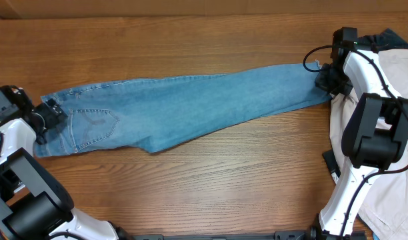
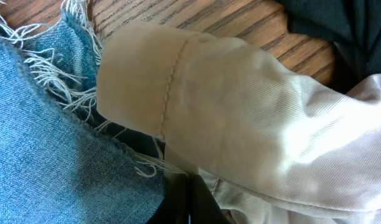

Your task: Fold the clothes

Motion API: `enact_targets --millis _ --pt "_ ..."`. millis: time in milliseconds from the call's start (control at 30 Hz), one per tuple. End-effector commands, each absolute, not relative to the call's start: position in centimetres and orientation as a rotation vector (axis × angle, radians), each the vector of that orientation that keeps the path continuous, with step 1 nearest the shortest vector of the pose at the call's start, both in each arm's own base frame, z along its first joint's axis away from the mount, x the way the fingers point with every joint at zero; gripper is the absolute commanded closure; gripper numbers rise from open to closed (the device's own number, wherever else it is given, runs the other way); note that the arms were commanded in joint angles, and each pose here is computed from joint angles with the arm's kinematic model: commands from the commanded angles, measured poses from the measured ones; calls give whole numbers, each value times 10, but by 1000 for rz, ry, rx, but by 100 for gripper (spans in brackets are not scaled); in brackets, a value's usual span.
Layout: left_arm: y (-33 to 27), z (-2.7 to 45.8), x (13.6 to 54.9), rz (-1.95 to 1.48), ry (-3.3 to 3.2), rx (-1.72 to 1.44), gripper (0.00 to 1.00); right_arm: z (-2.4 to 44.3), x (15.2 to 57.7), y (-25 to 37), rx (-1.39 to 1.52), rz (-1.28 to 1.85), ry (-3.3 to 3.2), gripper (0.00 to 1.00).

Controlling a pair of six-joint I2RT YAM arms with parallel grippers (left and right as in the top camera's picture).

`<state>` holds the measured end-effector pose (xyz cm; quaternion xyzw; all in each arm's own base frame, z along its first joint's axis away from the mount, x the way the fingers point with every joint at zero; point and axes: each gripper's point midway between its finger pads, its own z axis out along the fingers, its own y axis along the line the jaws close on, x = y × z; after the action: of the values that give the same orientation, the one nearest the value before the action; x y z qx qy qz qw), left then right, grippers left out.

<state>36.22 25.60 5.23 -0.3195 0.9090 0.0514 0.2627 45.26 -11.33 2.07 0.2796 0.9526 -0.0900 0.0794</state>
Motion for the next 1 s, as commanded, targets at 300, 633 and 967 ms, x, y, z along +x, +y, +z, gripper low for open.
enact_targets --millis 300,633,967 --pt "243 47 399 -65 2410 -690 25 21 451 -112 827 -281 2860 96" --pt "256 90 417 -43 2342 -665 90 20 450 -112 828 -282 2864 96" --pt "265 121 448 -40 2230 -698 9 20 450 -112 828 -282 2864 96"
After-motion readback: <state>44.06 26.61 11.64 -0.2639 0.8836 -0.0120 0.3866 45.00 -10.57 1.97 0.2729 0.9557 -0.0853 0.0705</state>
